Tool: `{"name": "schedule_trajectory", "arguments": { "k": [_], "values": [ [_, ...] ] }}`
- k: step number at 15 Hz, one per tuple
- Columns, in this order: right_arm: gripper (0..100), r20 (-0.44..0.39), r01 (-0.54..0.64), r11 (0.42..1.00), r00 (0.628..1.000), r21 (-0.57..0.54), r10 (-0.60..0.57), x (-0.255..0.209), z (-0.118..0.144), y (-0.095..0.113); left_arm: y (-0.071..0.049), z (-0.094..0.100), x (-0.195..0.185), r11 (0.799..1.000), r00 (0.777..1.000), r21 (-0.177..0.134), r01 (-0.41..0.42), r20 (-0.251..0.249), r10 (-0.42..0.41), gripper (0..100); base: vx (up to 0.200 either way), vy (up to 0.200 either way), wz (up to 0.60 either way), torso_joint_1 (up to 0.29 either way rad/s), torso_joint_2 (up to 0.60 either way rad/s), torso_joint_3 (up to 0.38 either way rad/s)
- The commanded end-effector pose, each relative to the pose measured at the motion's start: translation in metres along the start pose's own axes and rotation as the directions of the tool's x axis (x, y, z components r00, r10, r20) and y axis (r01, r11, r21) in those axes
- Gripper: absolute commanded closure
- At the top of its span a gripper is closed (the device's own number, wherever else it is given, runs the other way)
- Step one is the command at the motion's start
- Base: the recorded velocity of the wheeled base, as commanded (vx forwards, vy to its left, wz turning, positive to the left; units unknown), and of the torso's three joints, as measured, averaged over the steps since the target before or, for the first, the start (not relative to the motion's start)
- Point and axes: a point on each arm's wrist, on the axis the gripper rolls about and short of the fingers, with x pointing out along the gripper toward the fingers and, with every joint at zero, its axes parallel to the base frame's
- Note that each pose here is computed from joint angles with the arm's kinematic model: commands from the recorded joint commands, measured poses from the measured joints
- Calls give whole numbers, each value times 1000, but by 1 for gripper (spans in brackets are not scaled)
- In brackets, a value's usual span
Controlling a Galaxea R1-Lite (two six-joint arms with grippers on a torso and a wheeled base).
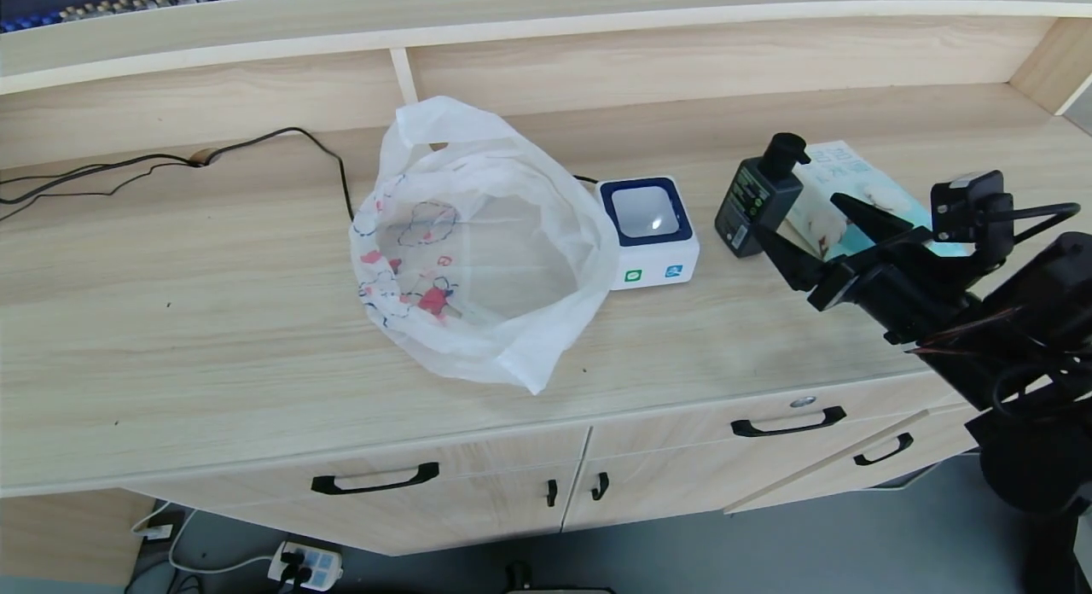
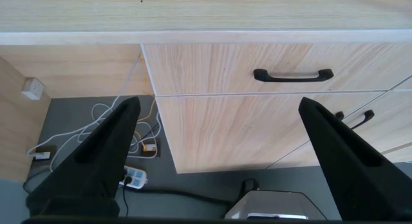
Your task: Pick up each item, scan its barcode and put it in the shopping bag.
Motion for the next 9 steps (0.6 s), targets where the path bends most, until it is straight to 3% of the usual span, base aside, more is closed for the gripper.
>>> {"name": "schedule_trajectory", "arguments": {
  "k": [1,9],
  "values": [
    [0,7,5,1000,1000,2,-5,14,-10,-2,0,0,0,1000,1000,0,-1,2,1,0,0,0,0,0,0,0],
    [0,26,66,997,997,39,-67,42,-29,-6,0,0,0,1000,1000,1,-1,4,1,0,0,0,0,0,0,0]
  ]
}}
